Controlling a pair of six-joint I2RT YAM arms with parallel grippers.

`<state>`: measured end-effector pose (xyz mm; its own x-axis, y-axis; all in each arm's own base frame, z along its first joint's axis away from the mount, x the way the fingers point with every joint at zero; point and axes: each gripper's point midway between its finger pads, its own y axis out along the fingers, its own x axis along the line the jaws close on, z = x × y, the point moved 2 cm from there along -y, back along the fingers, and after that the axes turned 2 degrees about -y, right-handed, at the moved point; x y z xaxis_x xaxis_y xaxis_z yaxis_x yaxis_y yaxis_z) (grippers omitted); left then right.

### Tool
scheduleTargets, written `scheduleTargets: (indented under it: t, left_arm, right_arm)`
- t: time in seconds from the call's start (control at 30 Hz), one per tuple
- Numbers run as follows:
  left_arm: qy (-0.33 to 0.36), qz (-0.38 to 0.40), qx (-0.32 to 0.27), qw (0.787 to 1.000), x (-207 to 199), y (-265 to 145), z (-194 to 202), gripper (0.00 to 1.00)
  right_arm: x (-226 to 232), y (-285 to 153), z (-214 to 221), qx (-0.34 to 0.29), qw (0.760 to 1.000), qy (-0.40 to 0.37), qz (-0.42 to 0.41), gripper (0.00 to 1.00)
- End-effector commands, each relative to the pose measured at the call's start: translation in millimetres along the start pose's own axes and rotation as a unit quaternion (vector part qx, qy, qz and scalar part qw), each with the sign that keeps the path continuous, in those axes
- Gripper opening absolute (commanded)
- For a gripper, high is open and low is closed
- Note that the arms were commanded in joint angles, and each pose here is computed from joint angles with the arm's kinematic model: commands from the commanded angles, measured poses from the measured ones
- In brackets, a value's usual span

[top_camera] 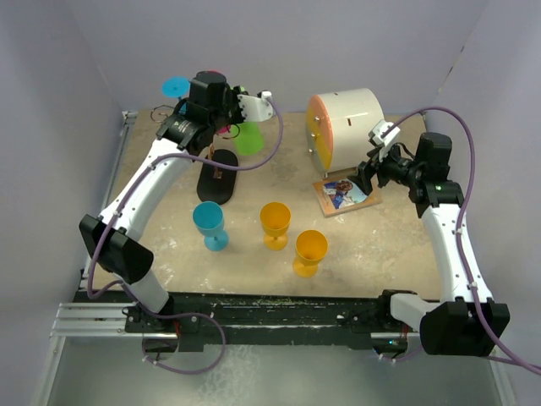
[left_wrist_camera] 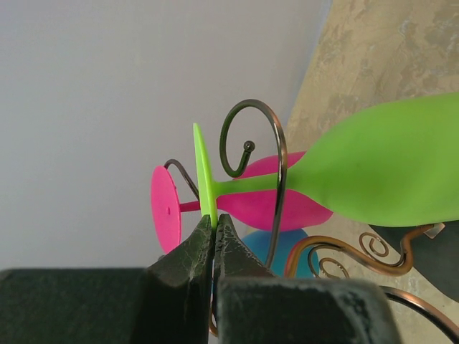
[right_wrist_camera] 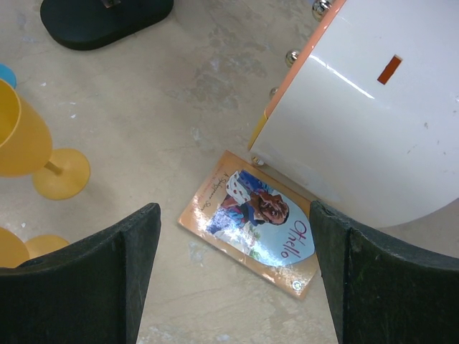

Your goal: Place the wine glass upside down on the wine glass rack

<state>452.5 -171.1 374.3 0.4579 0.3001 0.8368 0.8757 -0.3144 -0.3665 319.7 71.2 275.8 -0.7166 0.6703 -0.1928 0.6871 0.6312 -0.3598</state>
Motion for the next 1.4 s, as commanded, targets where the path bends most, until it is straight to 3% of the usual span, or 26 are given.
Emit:
scheduleTargets:
  t: [0.0,1.37]
  left_arm:
    - [0.013,-0.016,-0.037,0.999,16.8,-24.8,-11.2,0.0]
    - [0.046,0.027,-0.098,0.994,5.6,-15.5,-38.3,0.0]
  right_arm:
    - [-0.3,-2.1,-10.1,-0.023,1.0,-0.018,-0.004,0.87]
    - [-2.8,2.2,-3.5,-0.015,1.0,-0.011,-0.006,0.87]
